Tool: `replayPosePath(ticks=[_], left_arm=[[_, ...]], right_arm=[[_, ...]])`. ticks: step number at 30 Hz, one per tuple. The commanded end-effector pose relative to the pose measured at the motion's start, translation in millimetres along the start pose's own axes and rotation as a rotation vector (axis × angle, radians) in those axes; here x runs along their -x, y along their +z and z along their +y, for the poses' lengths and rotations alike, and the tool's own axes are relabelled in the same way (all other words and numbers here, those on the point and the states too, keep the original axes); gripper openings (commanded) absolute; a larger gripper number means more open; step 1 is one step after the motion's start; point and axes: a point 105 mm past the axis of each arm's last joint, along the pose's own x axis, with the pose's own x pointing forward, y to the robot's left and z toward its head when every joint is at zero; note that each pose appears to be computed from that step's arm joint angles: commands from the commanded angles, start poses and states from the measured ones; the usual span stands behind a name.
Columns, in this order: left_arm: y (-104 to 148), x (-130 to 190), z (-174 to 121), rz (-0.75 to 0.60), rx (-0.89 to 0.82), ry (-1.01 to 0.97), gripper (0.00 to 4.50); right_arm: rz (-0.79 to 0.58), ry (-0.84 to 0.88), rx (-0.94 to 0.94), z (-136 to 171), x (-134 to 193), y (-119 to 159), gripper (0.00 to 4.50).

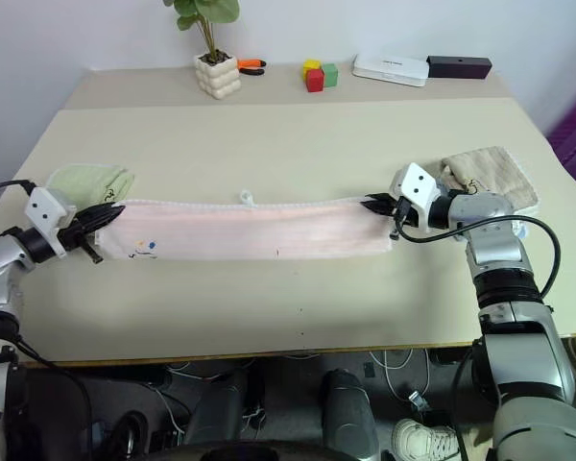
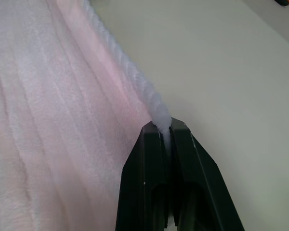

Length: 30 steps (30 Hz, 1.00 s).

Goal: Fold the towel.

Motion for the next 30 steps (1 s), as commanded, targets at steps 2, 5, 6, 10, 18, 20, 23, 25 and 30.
replayPosePath(ticks=[2,5,6,10,18,20,23,25,30], left_arm=[[-0.8,-2.6,6.4,0.019,0.004,0.021,0.00],[-1.5,-5.6,7.3,0.020,-0.002,0.039,0.00],[-1.5,-6.3,7.6,0.019,-0.002,0.044,0.00],[-6.9,-9.7,4.8,0.035,0.025,0.041,0.00],[-9.4,-16.0,-2.7,0.039,0.112,0.003,2.35],[-9.2,-14.3,-1.2,0.038,0.115,0.011,3.42],[-3.1,-10.5,4.2,0.014,0.127,0.030,4.50],[4.8,-10.0,10.4,-0.015,0.151,0.057,4.50],[33.9,-6.0,18.5,-0.136,0.264,0.077,3.49]], right_arm=[[-0.002,-0.038,0.047,-9.8,-4.0,7.4,0.03],[0.003,-0.055,0.038,-11.7,-6.2,5.6,0.03],[0.006,-0.060,0.038,-12.4,-6.7,5.0,0.03],[0.025,-0.063,0.040,-12.1,-10.4,1.6,0.03],[0.023,-0.071,0.000,-10.4,-13.8,-2.0,1.90],[0.033,-0.097,-0.002,-13.3,-13.2,-4.2,2.93],[0.057,-0.125,0.022,-18.5,-8.7,-4.8,4.46],[0.033,-0.166,-0.006,-25.9,-5.7,0.2,4.46],[-0.117,-0.291,-0.095,-41.2,-1.6,26.7,3.88]])
